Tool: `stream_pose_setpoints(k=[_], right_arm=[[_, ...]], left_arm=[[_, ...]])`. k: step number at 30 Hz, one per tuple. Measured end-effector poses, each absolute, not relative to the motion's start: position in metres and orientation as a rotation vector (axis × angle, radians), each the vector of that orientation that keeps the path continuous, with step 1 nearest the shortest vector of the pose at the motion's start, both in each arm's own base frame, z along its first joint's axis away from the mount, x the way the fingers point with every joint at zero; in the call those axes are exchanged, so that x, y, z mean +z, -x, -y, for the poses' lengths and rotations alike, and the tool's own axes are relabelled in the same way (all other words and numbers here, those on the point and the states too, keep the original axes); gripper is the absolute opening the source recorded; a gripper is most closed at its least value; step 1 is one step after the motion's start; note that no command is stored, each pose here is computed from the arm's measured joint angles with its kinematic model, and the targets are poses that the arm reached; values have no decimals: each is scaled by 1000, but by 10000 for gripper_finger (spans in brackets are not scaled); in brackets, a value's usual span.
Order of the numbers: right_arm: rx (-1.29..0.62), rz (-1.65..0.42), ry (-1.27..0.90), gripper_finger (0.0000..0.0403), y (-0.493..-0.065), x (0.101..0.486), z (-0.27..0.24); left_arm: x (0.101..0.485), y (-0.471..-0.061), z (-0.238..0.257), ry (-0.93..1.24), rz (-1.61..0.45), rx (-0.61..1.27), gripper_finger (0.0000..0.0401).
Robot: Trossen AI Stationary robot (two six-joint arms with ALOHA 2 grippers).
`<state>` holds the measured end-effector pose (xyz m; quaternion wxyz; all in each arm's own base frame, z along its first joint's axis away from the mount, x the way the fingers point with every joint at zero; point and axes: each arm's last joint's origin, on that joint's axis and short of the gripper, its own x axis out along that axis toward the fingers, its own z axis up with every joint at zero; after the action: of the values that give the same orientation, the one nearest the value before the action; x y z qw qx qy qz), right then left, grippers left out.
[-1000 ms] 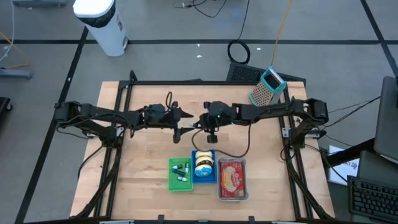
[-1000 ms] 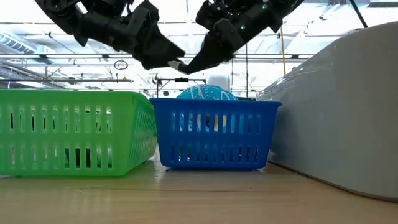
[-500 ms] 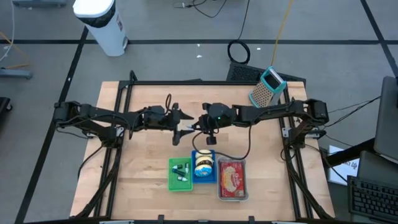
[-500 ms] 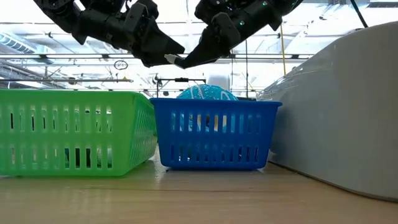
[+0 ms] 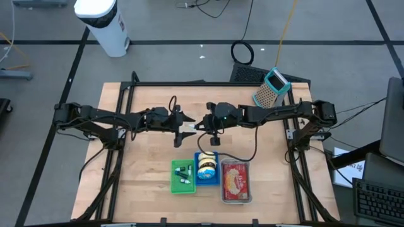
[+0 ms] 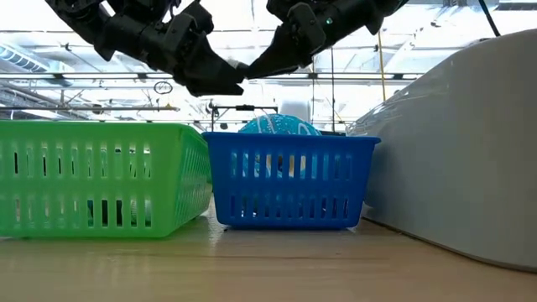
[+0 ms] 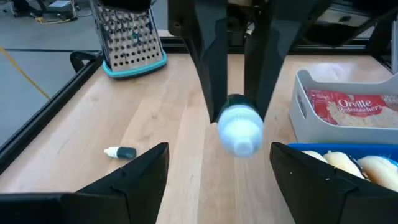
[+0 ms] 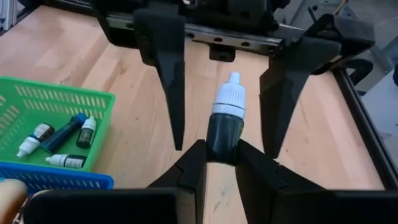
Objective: Pick & Place Food Item
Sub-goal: Put the dark green food coloring bottle into the green bin
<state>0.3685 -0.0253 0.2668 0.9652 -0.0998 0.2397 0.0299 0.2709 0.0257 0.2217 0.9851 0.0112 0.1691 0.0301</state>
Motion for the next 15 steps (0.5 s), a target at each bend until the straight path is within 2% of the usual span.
stream_pose_setpoints(k=[12, 15], right_arm=[[62, -501, 197, 59, -368, 265, 25], [60, -502, 188, 59, -368, 265, 25]], left_arm=[[226, -272, -25, -24, -296, 30, 282], [226, -272, -25, -26, -296, 29, 270]])
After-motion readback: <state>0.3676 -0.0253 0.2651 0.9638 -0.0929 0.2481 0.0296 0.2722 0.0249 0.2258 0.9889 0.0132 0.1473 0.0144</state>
